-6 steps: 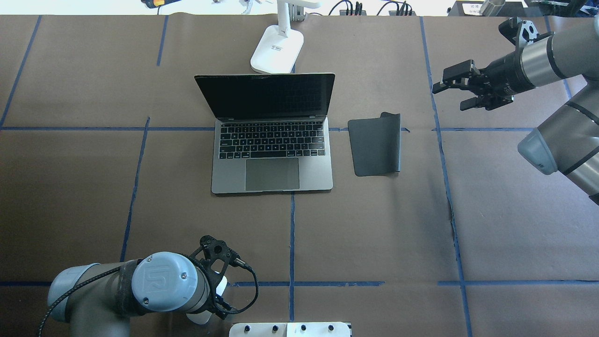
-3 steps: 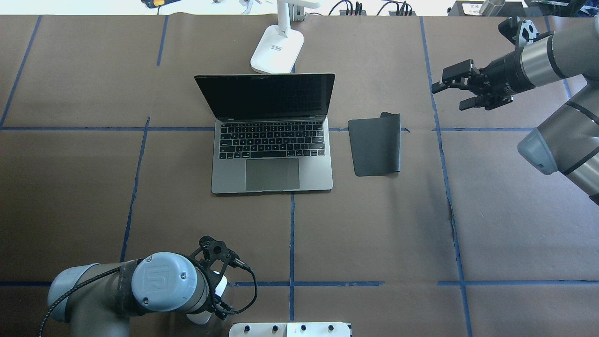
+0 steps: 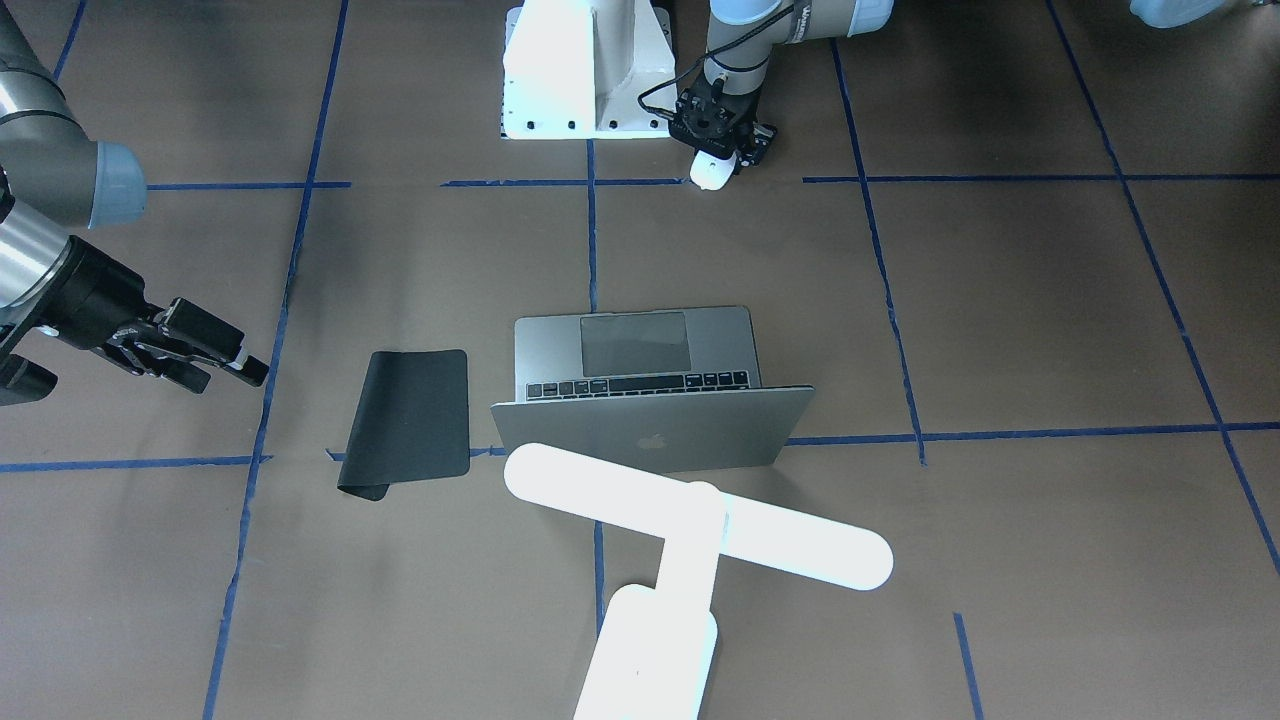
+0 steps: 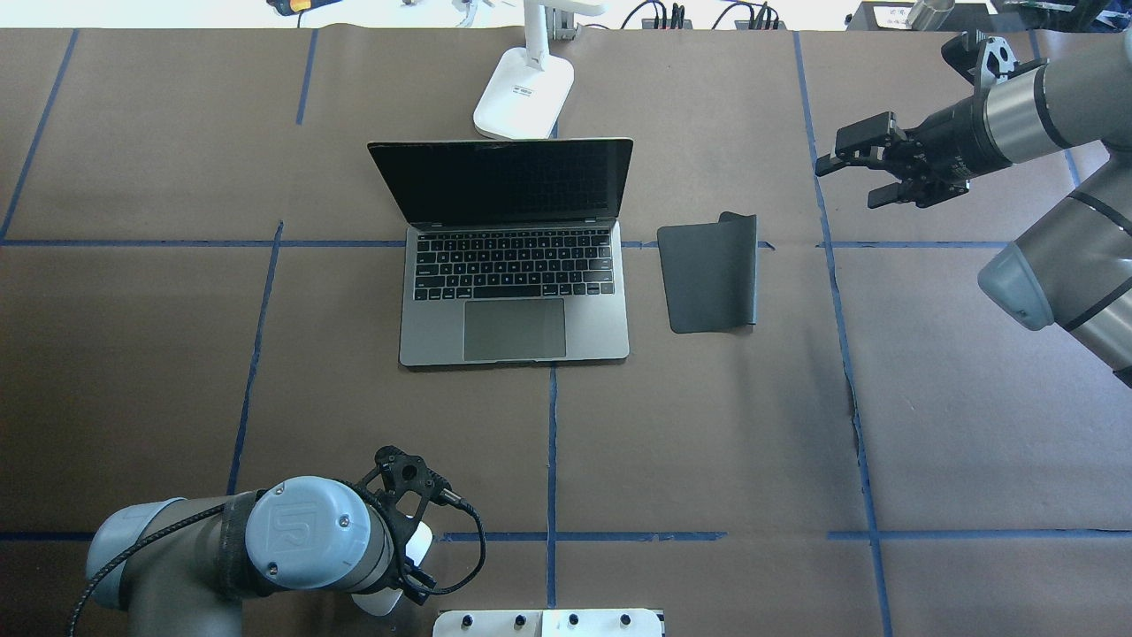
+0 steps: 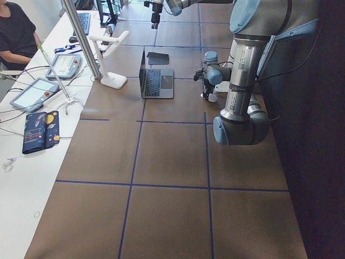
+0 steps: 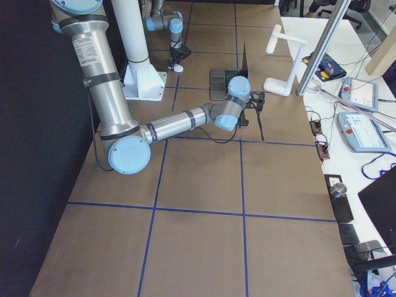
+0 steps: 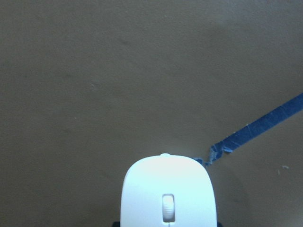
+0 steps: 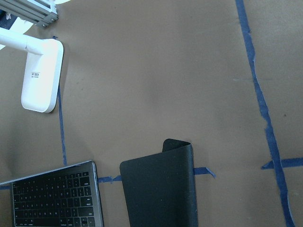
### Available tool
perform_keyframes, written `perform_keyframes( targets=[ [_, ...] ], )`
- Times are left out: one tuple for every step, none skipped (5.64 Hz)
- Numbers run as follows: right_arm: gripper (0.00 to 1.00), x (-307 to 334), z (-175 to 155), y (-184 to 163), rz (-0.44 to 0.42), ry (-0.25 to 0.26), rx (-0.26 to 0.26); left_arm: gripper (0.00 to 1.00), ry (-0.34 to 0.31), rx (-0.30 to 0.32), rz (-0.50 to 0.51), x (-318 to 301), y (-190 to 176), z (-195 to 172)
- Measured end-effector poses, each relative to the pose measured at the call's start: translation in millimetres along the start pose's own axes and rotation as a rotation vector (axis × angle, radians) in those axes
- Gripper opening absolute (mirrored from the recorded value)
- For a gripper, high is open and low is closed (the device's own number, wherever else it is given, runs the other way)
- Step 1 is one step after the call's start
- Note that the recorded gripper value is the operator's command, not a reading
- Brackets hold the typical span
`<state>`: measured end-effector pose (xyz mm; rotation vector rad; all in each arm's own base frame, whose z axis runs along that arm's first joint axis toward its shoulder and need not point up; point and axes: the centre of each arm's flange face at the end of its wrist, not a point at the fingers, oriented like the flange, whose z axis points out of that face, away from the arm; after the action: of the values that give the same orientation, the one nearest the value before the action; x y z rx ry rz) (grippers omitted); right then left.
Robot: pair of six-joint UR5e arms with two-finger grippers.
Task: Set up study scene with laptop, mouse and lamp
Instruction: 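Raise the right gripper away while the left gripper grasps the white mouse, then carry the white mouse with the left gripper over the mouse pad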
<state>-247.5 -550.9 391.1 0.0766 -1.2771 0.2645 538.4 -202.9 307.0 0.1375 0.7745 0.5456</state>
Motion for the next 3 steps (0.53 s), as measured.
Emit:
perform_keyframes(
  targets=[
    [1.00, -1, -2, 1, -0.003, -0.004, -0.002, 0.08, 0.010, 0.016, -0.003, 1, -5, -10],
    [1.00, -1, -7, 1, -0.002, -0.010, -0.009, 0.06, 0.029, 0.049, -0.010, 6, -19, -25],
    [1.00, 1, -17, -2, 0.003, -0.017, -0.017, 0.05, 0.053, 0.092, -0.018, 15, -39, -44]
  ],
)
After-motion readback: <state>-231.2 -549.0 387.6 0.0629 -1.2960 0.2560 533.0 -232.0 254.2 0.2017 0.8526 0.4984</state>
